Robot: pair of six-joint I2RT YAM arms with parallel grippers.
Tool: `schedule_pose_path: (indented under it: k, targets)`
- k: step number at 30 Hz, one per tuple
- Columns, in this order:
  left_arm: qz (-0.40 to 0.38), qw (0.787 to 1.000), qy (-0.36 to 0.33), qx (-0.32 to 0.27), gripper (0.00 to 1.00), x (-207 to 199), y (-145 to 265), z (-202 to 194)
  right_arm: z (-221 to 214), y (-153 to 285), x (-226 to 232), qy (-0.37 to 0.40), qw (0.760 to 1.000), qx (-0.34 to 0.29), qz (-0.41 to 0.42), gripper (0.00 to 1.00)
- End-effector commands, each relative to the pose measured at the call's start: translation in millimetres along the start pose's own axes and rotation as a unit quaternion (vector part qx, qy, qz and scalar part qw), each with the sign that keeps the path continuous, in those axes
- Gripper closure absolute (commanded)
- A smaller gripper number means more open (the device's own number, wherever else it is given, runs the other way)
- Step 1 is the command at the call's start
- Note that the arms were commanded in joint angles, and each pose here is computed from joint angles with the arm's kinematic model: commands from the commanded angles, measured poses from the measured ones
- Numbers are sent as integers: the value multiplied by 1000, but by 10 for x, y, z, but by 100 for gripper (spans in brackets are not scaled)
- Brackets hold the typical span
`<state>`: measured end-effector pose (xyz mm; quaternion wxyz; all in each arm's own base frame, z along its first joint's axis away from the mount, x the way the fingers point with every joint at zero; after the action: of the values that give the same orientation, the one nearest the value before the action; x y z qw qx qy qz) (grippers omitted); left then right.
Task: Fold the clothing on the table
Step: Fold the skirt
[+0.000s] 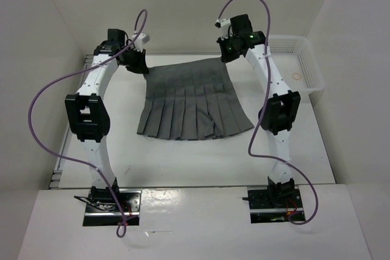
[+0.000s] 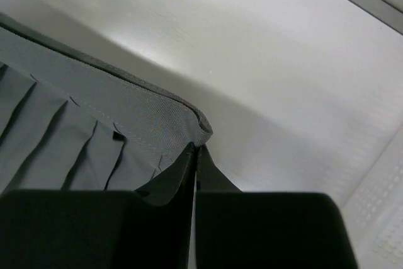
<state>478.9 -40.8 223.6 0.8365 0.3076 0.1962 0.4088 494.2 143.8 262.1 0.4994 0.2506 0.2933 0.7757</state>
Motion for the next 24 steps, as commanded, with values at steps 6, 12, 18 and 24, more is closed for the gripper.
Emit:
schedule_pose_path:
  k: [6, 12, 18, 24]
  targets:
    - [-13, 998, -63, -28, 100, -220, 645, -34, -196, 664, 39, 81, 997, 15, 11, 100]
    - [-72, 994, -75, 20, 100, -512, 717, -407, -667, 798, 22, 134, 983, 122, 36, 100]
    - [-141, 982, -92, 85, 100, -894, 712, -760, -1087, 810, 24, 167, 955, 229, 88, 100]
    - [-196, 963, -136, 126, 100, -1165, 811, -876, -1318, 880, 167, 199, 939, 248, 132, 100]
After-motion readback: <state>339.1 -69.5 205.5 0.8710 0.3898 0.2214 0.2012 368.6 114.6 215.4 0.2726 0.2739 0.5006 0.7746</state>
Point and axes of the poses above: each gripper's point midway between its finger pads, its own y axis back along the fingers, its own x axis along the line the jaws close on, z = x × y, the point moved 8 cm from there along y, back along the fingers, and after that the axes turned 9 degrees about -y, right-handed, at the moved point
